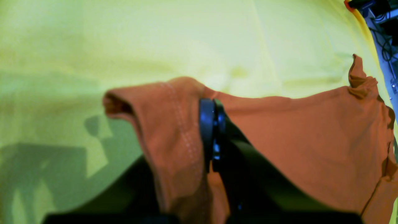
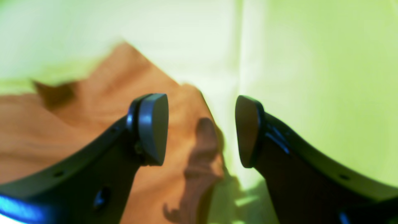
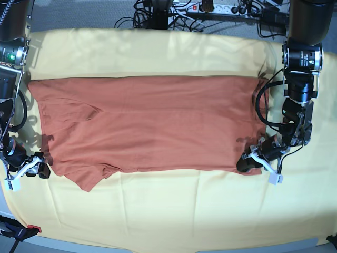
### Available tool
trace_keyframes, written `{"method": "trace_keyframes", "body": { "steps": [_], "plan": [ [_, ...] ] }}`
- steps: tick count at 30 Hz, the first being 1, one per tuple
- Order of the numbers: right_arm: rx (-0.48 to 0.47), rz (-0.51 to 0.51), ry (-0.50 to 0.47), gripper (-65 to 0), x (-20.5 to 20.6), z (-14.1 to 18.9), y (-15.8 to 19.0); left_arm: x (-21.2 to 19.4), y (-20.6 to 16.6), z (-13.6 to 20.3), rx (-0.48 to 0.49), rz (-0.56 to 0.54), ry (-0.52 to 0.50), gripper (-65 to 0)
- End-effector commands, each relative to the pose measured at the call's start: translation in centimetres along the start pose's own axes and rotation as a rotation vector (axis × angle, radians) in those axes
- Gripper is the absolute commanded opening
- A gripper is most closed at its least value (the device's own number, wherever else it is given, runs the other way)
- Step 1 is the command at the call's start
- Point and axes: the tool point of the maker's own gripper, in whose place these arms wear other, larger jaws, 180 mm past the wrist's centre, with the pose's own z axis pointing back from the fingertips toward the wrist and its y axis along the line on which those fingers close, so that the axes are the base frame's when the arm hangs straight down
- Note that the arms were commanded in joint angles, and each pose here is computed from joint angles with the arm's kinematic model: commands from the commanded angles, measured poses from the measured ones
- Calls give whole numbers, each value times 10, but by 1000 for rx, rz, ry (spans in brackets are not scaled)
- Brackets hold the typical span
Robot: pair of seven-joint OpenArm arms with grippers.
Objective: Fold the T-shirt properly
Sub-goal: 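Grasp the shirt's hem corners with both grippers, then lift the hem and fold it over toward the collar with both grippers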
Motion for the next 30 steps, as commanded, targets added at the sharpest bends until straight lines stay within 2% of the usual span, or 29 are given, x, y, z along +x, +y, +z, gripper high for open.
{"method": "trace_keyframes", "body": {
  "steps": [1,8,15,20,24,26,30],
  "plan": [
    [-14,3,-71,-290,28,6,-6,0,13,6,54,-24,40,-650],
    [-68,-49,-63,-290,10,-7,-10,-1,10,4,49,-22,43,-650],
    [-41,-97,-13,-290,-26,-24,6,-2,11,4,50,-22,48,-650],
    [49,-76,-15,-290,-28,-28,26,-2,11,4,50,-23,47,-650],
    [10,-80,-30,-291,-21,-28,18,-1,13,6,56,-24,48,-650],
    [-30,-99,-34,-358,-21,-28,11,0,15,8,60,-25,47,-650],
    [-126,-80,-32,-614,-22,-26,-6,0,15,8,60,-25,46,-650]
  ]
}}
